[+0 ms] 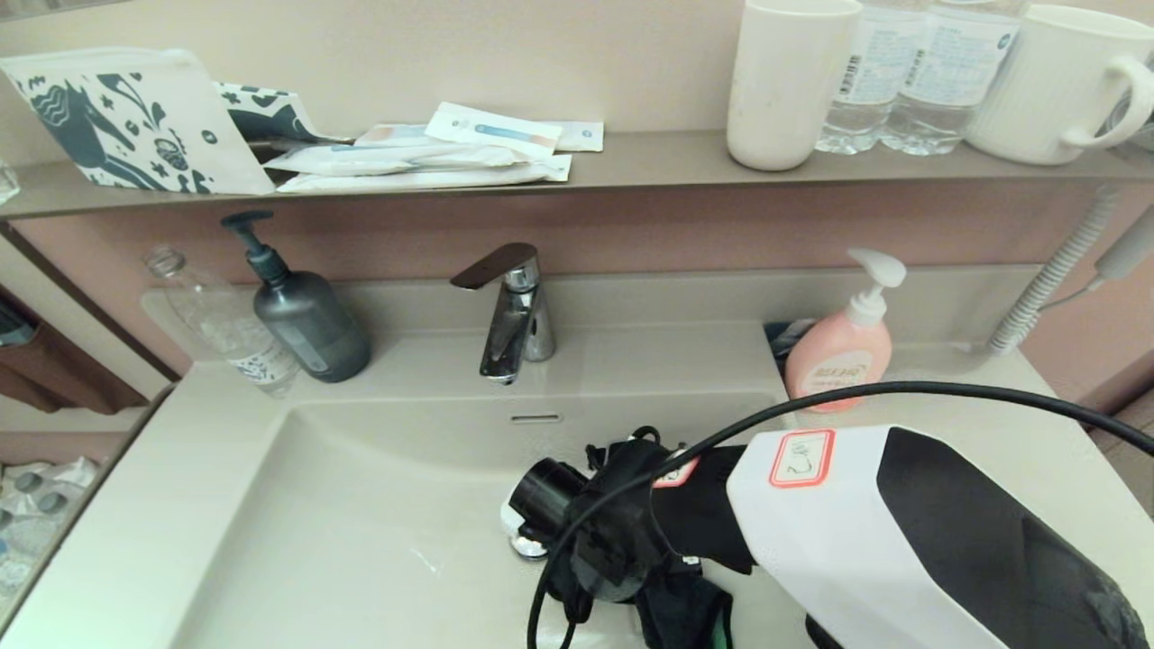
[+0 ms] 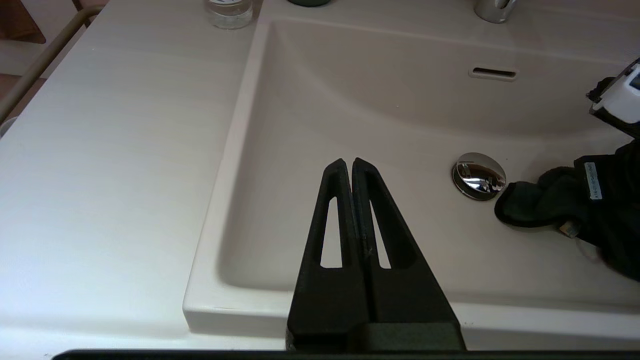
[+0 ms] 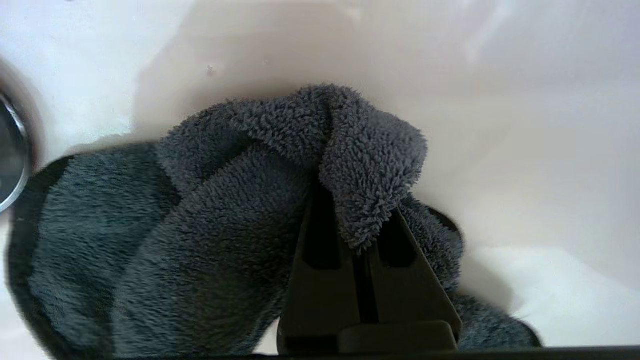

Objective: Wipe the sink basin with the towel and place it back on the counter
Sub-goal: Wipe the sink

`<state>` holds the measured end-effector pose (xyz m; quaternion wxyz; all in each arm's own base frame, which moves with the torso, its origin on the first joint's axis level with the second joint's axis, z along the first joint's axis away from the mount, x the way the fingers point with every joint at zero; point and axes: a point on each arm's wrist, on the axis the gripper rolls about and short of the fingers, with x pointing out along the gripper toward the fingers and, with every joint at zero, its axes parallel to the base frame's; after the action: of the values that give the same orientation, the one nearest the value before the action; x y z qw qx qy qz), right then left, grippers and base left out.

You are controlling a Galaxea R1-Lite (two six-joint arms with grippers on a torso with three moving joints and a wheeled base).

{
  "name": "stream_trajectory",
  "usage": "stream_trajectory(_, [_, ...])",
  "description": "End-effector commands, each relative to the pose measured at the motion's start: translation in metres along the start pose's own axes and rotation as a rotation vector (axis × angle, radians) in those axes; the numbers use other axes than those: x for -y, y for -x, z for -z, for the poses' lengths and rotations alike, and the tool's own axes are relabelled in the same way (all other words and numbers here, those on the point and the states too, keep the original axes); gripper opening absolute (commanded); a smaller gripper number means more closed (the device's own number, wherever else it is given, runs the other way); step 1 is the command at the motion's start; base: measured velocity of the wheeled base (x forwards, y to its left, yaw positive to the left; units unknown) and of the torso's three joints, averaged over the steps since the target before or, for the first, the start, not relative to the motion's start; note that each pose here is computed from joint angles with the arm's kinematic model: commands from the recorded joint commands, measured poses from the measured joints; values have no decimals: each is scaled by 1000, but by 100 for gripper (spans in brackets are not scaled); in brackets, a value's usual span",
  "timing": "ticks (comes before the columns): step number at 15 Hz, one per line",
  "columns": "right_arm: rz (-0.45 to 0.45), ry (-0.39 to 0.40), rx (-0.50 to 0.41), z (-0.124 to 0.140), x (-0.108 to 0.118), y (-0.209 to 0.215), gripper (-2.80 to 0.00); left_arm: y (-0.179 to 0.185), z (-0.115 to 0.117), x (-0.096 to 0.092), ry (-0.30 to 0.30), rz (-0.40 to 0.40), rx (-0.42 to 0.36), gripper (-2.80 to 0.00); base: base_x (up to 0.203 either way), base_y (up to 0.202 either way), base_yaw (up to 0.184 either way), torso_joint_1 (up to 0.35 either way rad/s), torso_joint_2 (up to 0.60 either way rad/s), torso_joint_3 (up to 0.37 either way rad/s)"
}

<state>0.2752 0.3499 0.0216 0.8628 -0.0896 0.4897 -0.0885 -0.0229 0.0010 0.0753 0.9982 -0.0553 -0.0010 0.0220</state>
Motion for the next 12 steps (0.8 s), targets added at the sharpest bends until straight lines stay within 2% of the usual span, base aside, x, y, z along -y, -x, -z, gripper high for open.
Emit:
stream_trajectory(1, [-69,10,-17,14,-19,1,-280,0,0,0,1,-1,-1,-280,0,0,0,0,0,0])
stream_trajectory(4, [-205,5,-20,24,-46,11,-280,0,0,0,1,-1,-1,-280,0,0,0,0,0,0])
stream_trajectory(6, [-291,28,-21,38,-62,24,-280,0,0,0,1,-1,-1,-280,0,0,0,0,0,0])
stream_trajectory(12, [-566,-52,194,27,-99,27,-280,0,0,0,1,-1,-1,-280,0,0,0,0,0,0])
